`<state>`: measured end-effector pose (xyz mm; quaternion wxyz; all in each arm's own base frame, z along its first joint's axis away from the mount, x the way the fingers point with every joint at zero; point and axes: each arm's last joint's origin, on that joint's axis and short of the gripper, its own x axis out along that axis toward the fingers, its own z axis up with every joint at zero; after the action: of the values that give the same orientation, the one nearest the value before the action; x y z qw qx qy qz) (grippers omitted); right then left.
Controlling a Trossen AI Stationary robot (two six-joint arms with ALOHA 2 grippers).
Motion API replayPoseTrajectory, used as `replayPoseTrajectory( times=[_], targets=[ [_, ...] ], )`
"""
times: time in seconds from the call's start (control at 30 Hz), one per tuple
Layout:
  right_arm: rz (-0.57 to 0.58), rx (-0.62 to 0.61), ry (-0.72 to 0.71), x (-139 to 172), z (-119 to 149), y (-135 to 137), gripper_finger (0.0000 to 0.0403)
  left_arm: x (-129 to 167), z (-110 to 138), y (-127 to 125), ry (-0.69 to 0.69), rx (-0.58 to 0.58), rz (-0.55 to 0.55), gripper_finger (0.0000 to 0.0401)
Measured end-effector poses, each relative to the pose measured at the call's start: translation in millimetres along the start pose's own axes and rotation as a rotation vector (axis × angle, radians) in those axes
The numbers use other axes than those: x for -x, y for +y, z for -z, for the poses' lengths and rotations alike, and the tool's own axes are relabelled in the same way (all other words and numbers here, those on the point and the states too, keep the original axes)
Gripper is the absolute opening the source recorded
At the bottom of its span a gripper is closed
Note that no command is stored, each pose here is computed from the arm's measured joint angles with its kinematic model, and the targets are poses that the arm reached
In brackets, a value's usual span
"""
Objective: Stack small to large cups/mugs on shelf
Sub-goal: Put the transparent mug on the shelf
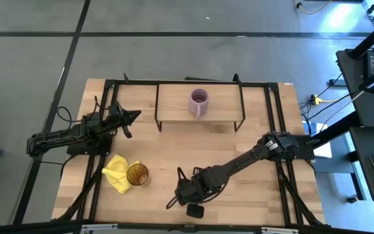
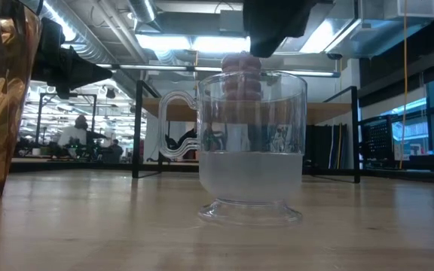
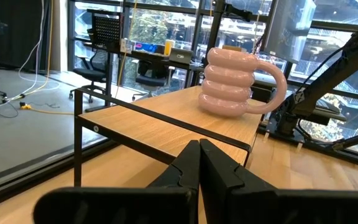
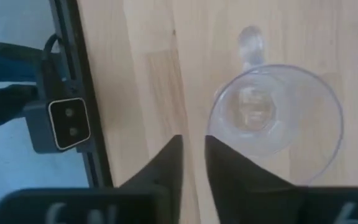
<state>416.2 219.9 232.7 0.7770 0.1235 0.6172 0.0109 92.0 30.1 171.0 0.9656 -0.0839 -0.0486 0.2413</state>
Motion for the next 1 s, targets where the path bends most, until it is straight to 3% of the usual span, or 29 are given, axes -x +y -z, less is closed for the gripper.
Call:
replayPoseTrajectory(
  times=[0.2,0.33,0.73,1.0],
  targets=[
    [0.018,0.017,-0.008,-0.2,0.2,-0.4,0.0159,0.0,0.0,0.0,0.000,0.000,0.000,0.0000],
    [0.028,0.038,0.005,-0.3,3.1,0.9,0.0187,0.0,0.0,0.0,0.000,0.000,0.000,0.0000],
    [0.105,0.137,0.030,-0.3,10.5,0.5,0.0160,0.0,0.0,0.0,0.000,0.000,0.000,0.0000],
    [0.087,0.074,0.002,-0.6,7.8,2.0,0.0167,0.0,0.0,0.0,0.000,0.000,0.000,0.0000]
  ],
)
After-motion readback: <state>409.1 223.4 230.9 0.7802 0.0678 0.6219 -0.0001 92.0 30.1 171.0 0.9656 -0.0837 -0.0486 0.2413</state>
